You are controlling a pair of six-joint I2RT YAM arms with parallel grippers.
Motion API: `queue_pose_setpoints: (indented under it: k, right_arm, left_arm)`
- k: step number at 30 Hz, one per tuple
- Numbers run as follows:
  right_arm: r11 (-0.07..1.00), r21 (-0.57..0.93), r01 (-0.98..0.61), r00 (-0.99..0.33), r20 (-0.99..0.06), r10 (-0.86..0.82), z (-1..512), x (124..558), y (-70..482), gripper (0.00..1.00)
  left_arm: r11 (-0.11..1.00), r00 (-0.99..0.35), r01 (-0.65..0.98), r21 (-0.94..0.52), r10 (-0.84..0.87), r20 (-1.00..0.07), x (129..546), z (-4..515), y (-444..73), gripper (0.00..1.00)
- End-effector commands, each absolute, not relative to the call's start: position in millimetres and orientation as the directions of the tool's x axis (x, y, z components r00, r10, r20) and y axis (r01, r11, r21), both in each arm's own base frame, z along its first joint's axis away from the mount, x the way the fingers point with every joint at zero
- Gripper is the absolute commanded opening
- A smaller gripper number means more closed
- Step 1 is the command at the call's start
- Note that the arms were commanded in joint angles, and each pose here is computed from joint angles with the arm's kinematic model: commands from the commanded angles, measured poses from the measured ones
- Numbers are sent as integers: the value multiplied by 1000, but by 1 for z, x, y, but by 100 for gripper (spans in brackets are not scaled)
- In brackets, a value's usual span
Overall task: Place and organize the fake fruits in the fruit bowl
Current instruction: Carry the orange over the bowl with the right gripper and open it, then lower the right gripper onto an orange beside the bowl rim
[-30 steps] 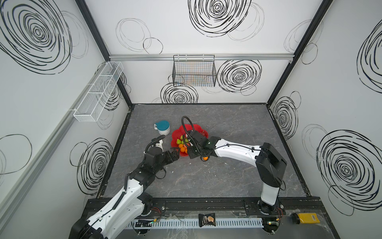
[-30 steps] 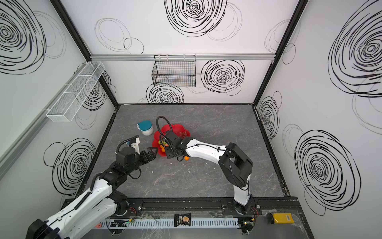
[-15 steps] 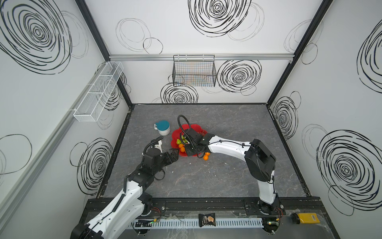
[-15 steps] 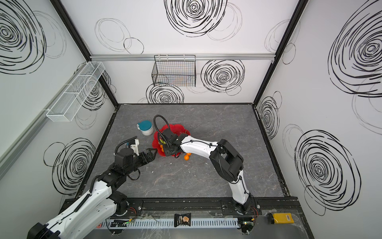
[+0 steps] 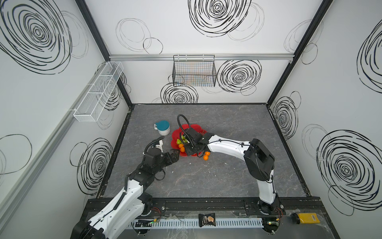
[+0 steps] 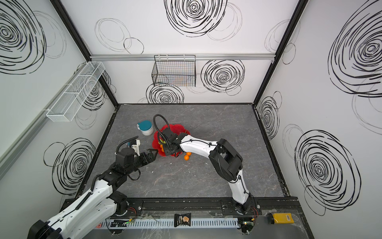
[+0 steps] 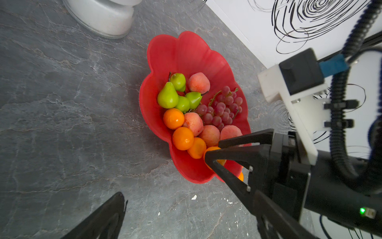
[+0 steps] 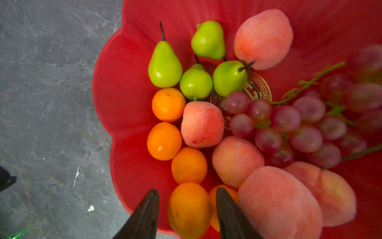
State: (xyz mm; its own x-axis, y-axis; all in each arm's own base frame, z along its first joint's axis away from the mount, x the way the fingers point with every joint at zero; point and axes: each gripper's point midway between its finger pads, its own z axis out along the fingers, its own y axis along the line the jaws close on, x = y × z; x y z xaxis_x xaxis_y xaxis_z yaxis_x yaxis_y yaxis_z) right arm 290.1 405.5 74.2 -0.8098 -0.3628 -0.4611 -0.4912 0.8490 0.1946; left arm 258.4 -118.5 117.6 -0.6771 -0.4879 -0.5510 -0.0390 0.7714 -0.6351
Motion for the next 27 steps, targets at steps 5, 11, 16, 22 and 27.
queue_pose_setpoints:
  k: [5,11,16,22,27]
  right_arm:
    - [829,236,-507,-786,-521,-332,123,289,404,50]
    - [833,271,-483,-786,-554,-275,145,279,379,49]
    - [853,298,-428,-813,-538,-220,139,270,346,48]
    - [884,313,-346,-855,-493,-160,118,265,309,48]
    - [899,318,-301,-885,-445,-139,94,259,291,47]
  left_arm:
    - [816,-677,26,-578,-411,-611,259,129,-126,99]
    - [848,-662,116,-518,-323,-677,253,142,-153,100]
    - [849,-666,183,-496,-265,-698,249,146,-184,100]
    - [828,-691,239,-507,-222,-688,247,142,-217,99]
    - [806,-711,268,-527,-203,-673,247,137,-237,100]
